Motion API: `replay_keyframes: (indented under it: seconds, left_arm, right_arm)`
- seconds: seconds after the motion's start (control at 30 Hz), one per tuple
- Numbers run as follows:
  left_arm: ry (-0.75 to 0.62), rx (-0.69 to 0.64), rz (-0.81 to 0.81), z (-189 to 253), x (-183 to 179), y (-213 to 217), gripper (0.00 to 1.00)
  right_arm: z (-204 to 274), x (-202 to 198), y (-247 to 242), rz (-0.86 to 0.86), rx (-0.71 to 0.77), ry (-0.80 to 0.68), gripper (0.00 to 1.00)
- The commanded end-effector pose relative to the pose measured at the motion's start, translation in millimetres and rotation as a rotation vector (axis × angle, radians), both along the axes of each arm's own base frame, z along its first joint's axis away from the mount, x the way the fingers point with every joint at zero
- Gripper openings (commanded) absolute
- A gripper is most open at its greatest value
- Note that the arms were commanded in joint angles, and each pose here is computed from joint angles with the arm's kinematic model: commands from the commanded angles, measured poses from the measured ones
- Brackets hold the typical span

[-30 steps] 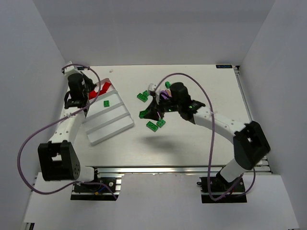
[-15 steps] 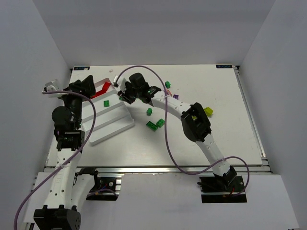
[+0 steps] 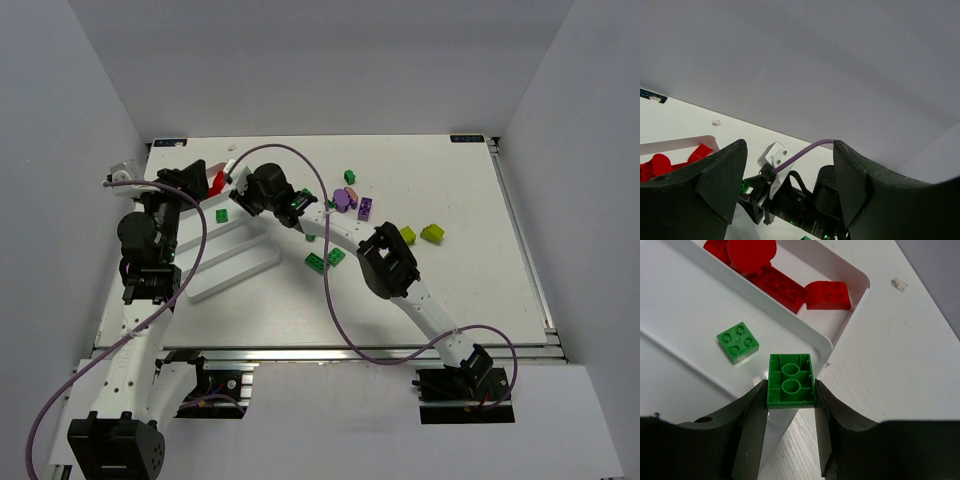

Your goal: Sort the legos into containers by color

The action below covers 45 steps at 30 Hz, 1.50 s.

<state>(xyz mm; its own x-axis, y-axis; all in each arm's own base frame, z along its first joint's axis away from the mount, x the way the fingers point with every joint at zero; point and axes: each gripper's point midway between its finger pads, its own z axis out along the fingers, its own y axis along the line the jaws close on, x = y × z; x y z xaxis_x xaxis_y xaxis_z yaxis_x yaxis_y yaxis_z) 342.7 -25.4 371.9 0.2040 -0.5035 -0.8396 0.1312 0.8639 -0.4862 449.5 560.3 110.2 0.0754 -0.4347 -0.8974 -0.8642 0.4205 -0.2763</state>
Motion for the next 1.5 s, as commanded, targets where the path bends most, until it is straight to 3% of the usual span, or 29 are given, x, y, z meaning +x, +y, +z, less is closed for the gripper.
replay_keyframes:
  seconds: [0.0,0.07,0.2,0.3,0.37,0.43,0.5,0.53,0.57,0.6,0.63,0.67,0.7,0.73,0.77,0.8,0.83,0.87,0.9,0.97,1.1,1.17,1.3,1.33,1.37,1.43,1.47]
  left_arm:
    - [-0.024,0.006,-0.047,5.2,-6.3,-8.5,0.79]
    - [-0.024,0.005,-0.047,4.9,-6.2,-8.6,0.79]
    - [-0.015,0.004,-0.052,2.1,-4.3,-9.5,0.80]
    - [-0.007,0.006,-0.055,-0.3,-2.8,-10.0,0.80]
    - [-0.003,0.010,-0.057,-1.5,-1.7,-10.4,0.79]
    - [0.002,0.013,-0.067,-3.7,-0.1,-12.3,0.72]
    - [-0.011,0.027,-0.122,-4.1,-0.3,-22.1,0.49]
    - [-0.007,0.026,-0.146,-5.9,2.5,-26.3,0.26]
    - [-0.008,0.036,-0.202,-7.4,2.9,-36.3,0.17]
    - [-0.006,0.032,-0.238,-6.7,4.0,-42.4,0.12]
    - [0.019,0.031,-0.272,-14.7,10.4,-48.6,0.07]
    - [0.022,0.031,-0.314,-16.4,12.0,-58.0,0.08]
    - [0.033,0.024,-0.382,-17.8,11.9,-70.7,0.11]
    - [0.051,0.021,-0.417,-21.5,14.4,-78.8,0.24]
    - [0.124,0.013,-0.469,-40.7,20.6,-95.5,0.36]
    - [0.143,0.024,-0.489,-39.4,24.1,-104.0,0.46]
    - [0.181,0.038,-0.509,-47.6,26.6,-114.0,0.52]
    - [0.285,0.054,-0.551,-75.3,27.3,-134.3,0.63]
    - [0.306,0.096,-0.535,-82.1,30.6,-138.8,0.67]
    - [0.378,0.143,-0.581,-99.7,22.4,-167.0,0.78]
    - [0.481,0.282,-0.590,-136.6,17.7,-197.3,0.83]
    - [0.536,0.344,-0.570,-152.3,13.5,-206.1,0.83]
    - [0.639,0.481,-0.444,-188.3,27.4,-197.6,0.81]
    - [0.681,0.520,-0.428,-205.8,31.1,-196.9,0.79]
    - [0.687,0.551,-0.390,-208.2,37.0,-195.4,0.78]
    - [0.761,0.633,-0.358,-235.9,43.5,-191.5,0.77]
    - [0.786,0.660,-0.332,-242.4,46.6,-189.5,0.77]
  right_arm:
    - [22.2,14.6,8.5,-0.029,0.079,-0.062,0.44]
    - [19.8,14.8,9.9,-0.020,0.075,-0.068,0.52]
    - [17.7,12.4,12.7,-0.010,0.075,-0.063,0.79]
    - [27.9,10.0,13.9,0.002,0.081,-0.057,0.85]
    - [44.3,9.5,11.0,-0.003,0.095,-0.052,0.85]
    - [53.9,5.2,4.7,0.003,0.087,-0.009,0.78]
    - [82.2,6.4,-10.6,-0.004,0.095,0.003,0.69]
    - [79.8,3.8,-22.1,-0.007,0.061,0.041,0.64]
    - [108.5,0.1,-36.4,0.039,0.073,0.035,0.57]
    - [116.4,-5.5,-46.9,0.063,0.064,0.050,0.33]
    - [92.0,-13.7,-63.7,0.079,0.013,0.117,0.15]
    - [127.5,-24.3,-88.0,0.135,0.053,0.127,0.04]
    - [131.3,-34.5,-103.4,0.171,0.061,0.155,0.00]
    - [94.1,-50.1,-125.8,0.182,0.025,0.259,0.00]
    - [135.8,-56.7,-152.7,0.195,0.104,0.242,0.00]
    - [139.4,-64.3,-169.6,0.191,0.123,0.266,0.10]
    - [110.1,-81.6,-189.3,0.190,0.112,0.359,0.30]
    - [144.2,-82.0,-216.7,0.158,0.169,0.296,0.48]
    - [147.1,-89.3,-230.5,0.138,0.187,0.302,0.87]
    - [144.2,-106.3,-273.3,0.096,0.227,0.313,0.89]
    - [135.6,-134.6,-328.6,0.042,0.270,0.415,0.89]
    - [130.6,-145.5,-341.6,0.071,0.222,0.430,0.77]
    - [130.3,-167.9,-350.8,0.086,0.162,0.470,0.13]
    - [135.5,-167.7,-350.2,0.091,0.174,0.437,0.05]
    - [145.0,-170.8,-351.8,0.077,0.189,0.412,0.00]
    - [157.0,-170.0,-355.2,0.050,0.197,0.360,0.00]
    - [160.7,-170.2,-354.9,0.037,0.209,0.368,0.13]
